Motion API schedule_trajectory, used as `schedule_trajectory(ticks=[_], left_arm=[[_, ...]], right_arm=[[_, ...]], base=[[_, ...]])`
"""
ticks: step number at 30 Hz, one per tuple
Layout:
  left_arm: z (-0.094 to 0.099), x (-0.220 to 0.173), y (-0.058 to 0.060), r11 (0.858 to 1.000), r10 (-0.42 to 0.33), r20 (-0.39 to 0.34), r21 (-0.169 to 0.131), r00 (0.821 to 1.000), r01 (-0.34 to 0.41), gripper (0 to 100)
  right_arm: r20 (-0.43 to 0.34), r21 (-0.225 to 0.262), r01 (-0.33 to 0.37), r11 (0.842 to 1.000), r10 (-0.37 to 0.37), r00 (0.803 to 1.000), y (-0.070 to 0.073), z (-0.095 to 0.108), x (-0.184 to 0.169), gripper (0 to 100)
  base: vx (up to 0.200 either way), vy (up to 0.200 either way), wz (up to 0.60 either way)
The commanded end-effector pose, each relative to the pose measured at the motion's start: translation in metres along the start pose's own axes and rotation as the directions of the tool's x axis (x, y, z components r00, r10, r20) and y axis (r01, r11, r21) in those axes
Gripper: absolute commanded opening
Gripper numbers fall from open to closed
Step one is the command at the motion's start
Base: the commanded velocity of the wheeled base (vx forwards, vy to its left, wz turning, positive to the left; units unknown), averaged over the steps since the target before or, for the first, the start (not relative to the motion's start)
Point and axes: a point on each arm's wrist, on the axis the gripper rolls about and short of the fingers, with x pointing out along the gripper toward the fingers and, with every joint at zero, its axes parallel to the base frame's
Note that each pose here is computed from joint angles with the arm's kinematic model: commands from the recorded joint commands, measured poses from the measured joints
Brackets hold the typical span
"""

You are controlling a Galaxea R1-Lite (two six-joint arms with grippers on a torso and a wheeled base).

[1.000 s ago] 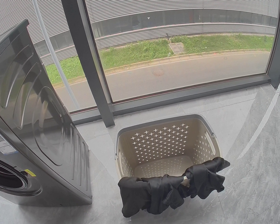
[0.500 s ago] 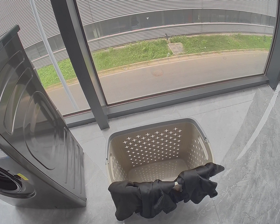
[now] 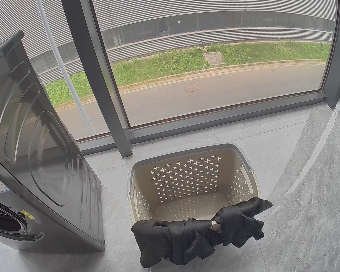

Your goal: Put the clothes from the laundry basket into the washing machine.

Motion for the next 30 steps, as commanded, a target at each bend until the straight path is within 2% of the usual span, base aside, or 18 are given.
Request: schedule_trajectory(ticks=[1, 21, 27, 30], left_arm=[[-0.0054, -0.0001, 0.0001, 1.000, 0.001, -0.001, 0.003, 1.000, -0.001, 100], [-0.0053, -0.0001, 0.0001, 1.000, 0.001, 0.001, -0.002, 1.000, -0.001, 100], [-0.0053, -0.0001, 0.0000, 1.000, 0.000, 0.001, -0.002, 1.000, 0.000, 100], [-0.0054, -0.0001, 0.0001, 1.000, 0.003, -0.001, 0.001, 1.000, -0.003, 100]], right_arm=[[0.010, 0.000, 0.000, 1.000, 0.000, 1.000, 0.0000, -0.0022, -0.0007, 100], [0.010, 0.001, 0.000, 1.000, 0.000, 1.000, 0.0000, -0.0022, -0.0007, 100], [0.010, -0.002, 0.000, 1.000, 0.000, 1.000, 0.0000, -0.0022, -0.0007, 100], [0.009, -0.002, 0.000, 1.000, 0.000, 1.000, 0.0000, -0.0022, -0.0006, 100]], base=[[0.000, 0.000, 0.00], [0.000, 0.000, 0.00], [0.200, 0.000, 0.00], [0.000, 0.000, 0.00]])
